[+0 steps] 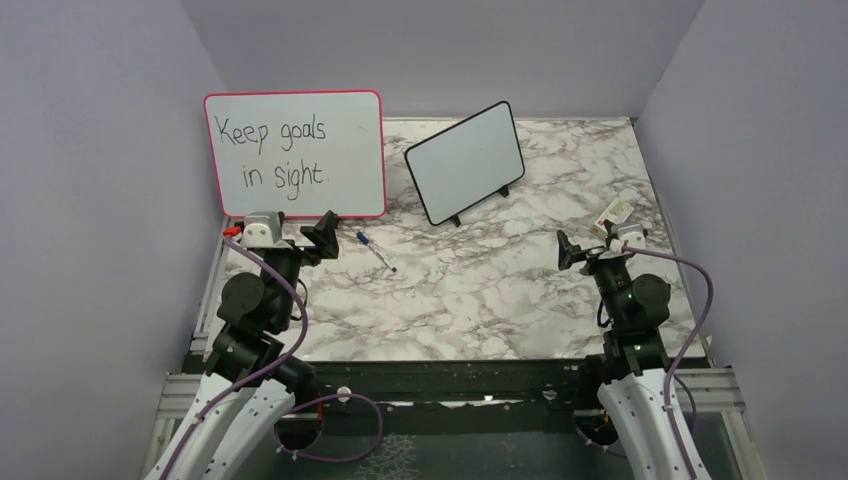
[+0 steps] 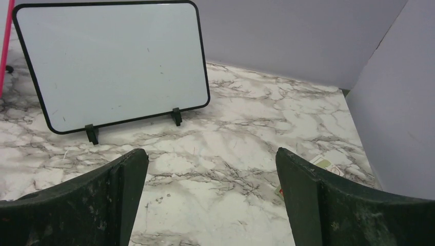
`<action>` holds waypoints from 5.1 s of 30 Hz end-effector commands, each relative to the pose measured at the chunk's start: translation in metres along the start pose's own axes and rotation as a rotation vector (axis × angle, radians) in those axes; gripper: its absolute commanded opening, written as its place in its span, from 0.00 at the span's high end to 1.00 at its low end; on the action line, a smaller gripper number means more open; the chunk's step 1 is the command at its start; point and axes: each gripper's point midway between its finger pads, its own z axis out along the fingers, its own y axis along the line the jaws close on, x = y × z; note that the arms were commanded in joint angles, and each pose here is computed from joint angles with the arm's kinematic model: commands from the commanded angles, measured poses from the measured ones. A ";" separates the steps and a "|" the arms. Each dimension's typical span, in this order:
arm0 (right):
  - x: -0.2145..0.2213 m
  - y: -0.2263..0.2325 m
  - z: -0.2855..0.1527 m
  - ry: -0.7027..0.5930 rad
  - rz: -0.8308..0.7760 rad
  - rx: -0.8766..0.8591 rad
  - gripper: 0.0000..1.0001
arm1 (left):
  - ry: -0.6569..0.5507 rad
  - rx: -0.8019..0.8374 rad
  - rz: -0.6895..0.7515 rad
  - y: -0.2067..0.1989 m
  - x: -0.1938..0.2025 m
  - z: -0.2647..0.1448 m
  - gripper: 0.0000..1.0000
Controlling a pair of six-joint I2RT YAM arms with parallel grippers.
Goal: Write a sentence on the whiteboard
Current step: Move the whiteboard to the center of the board.
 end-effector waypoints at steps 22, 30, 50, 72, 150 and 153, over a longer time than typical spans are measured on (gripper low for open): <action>0.015 0.018 0.029 0.283 0.329 -0.036 0.00 | 0.100 0.063 -0.009 -0.012 0.025 -0.003 0.01; 0.039 0.047 0.053 0.348 0.370 -0.198 0.00 | 0.126 0.090 0.026 -0.015 0.034 -0.001 0.01; 0.117 0.157 0.130 0.490 0.231 -0.498 0.06 | 0.156 0.125 0.065 -0.022 0.047 0.002 0.01; 0.164 0.231 0.182 0.586 0.086 -0.420 0.55 | 0.149 0.132 0.069 -0.023 0.047 0.004 0.01; 0.170 0.239 -0.001 0.729 0.137 -0.249 0.71 | 0.263 0.151 0.008 -0.034 0.069 0.007 0.01; 0.159 0.236 -0.001 0.710 0.152 -0.248 0.57 | 0.301 0.133 -0.002 -0.034 0.076 0.010 0.01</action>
